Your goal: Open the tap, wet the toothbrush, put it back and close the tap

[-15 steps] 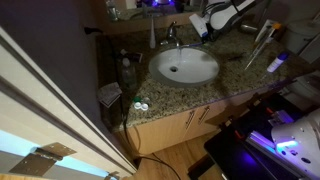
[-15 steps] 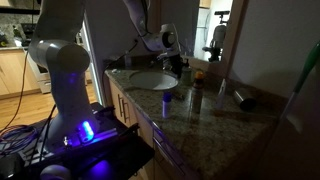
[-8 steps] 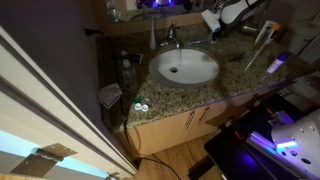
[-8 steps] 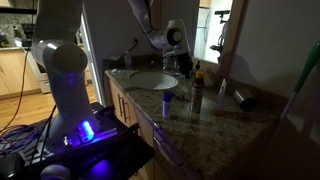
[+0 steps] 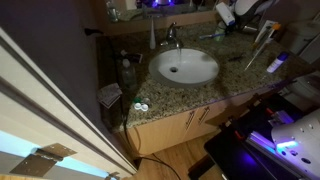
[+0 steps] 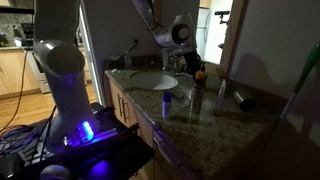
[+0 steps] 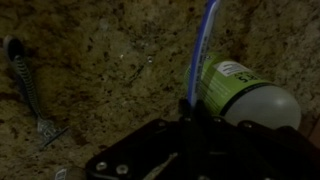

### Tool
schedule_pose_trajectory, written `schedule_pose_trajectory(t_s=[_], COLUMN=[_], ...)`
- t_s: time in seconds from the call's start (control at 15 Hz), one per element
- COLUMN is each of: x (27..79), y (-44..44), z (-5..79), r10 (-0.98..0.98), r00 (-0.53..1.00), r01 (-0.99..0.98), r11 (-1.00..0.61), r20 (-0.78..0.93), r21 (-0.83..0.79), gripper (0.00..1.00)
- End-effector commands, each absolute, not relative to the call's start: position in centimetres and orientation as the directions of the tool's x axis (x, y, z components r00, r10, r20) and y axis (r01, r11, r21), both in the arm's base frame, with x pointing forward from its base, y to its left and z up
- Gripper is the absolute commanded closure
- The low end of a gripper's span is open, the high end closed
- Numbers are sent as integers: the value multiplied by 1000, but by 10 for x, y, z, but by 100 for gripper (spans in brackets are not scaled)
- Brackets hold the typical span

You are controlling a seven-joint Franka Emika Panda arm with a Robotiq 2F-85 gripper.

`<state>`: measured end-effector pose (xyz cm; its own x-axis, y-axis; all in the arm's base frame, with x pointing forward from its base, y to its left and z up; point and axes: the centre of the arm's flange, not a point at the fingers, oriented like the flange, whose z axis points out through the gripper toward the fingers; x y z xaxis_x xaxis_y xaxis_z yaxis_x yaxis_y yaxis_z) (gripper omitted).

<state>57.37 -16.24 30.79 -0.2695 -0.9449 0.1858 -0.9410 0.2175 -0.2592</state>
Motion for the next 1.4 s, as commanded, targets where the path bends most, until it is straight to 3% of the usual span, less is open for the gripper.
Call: schedule_pose_trajectory(t_s=[0.0,0.53,0.6,0.67,0.8,1.27,1.33], x=[592,596,595,592,587,557,550], y=[-182,-229,-231,-231,-229,-207,-204], z=[281,222,221,221,230,265,275], r10=[-936,-930,-927,-928,-930,-967,-974], r00=[-291,-356,-366,-366,-367,-255,-227], r01=[-948,-934,-930,-930,-930,-964,-971], r11=[255,355,366,367,366,255,227], r20=[198,92,87,72,34,-10,-12], r21=[-188,-25,-7,2,-12,-69,-76], gripper=[98,98,66,65,54,4,2])
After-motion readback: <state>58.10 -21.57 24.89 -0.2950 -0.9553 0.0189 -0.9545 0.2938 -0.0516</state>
